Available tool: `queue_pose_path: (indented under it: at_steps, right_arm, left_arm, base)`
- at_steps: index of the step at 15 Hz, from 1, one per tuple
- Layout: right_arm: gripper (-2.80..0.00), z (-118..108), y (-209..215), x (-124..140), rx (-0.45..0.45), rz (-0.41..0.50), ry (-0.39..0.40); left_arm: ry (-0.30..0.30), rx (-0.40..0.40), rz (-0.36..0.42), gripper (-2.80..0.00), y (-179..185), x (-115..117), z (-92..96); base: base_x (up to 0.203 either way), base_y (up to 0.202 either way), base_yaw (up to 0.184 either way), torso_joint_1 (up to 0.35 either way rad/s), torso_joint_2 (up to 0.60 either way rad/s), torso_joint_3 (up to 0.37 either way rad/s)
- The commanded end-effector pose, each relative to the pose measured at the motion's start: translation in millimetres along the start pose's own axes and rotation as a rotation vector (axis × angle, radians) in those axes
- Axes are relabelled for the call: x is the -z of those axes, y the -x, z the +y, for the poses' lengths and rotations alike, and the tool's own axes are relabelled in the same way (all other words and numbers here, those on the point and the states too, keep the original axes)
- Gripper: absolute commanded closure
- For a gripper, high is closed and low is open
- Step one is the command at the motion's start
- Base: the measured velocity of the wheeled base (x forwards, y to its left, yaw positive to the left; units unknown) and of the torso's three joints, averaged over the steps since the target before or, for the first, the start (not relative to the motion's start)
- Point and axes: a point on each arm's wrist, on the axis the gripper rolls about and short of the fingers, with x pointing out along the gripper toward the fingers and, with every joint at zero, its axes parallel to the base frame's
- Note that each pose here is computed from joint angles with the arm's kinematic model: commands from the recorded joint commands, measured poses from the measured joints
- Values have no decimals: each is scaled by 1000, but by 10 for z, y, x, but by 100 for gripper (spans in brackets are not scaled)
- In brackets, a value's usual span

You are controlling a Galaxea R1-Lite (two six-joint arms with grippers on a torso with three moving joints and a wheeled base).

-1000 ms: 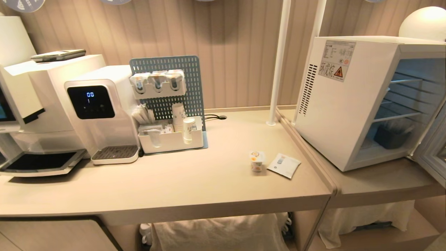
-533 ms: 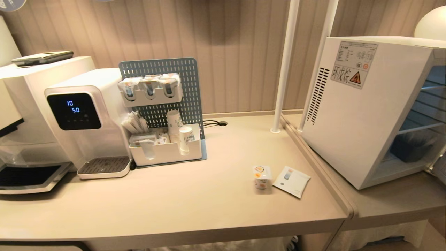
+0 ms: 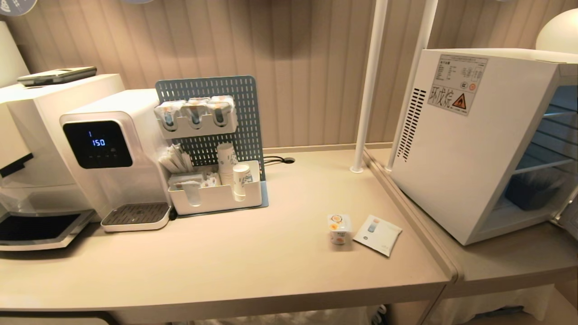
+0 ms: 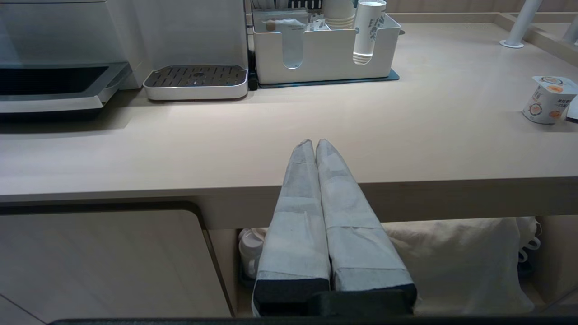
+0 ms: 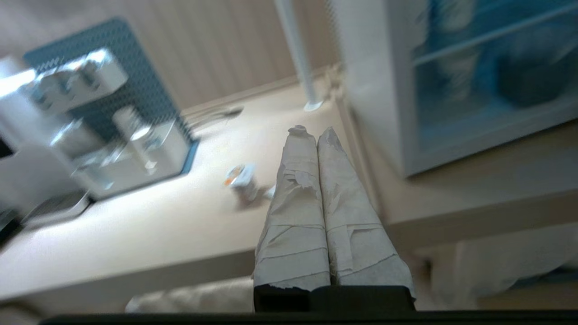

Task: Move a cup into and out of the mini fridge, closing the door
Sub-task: Put the yoghurt in the freezer

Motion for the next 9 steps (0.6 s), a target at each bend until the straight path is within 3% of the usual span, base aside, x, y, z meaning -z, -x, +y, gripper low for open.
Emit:
queue_pose_path:
  at_steps: [1, 4, 7, 8, 9]
  right_arm:
    - [0, 57, -520, -114, -100, 285, -57]
    - [0, 103, -1069, 127, -301, 565, -113]
    - [0, 89, -1659, 566, -401, 763, -109]
    - [-280, 67, -1832, 753, -414, 826, -100]
    - [-280, 39, -1989, 950, -423, 882, -93]
  left_arm:
    - [0, 0, 3, 0, -2, 4, 0]
    - [2, 0, 3, 0, -2, 4, 0]
    - [3, -1, 3, 0, -2, 4, 0]
    - [4, 0, 1, 0, -2, 2, 0]
    - [4, 0, 1, 0, -2, 2, 0]
  base:
    - [0, 0, 0, 0, 0, 0]
    - [0, 0, 0, 0, 0, 0]
    - [0, 0, 0, 0, 0, 0]
    - [0, 0, 0, 0, 0, 0]
    - [0, 0, 0, 0, 0, 0]
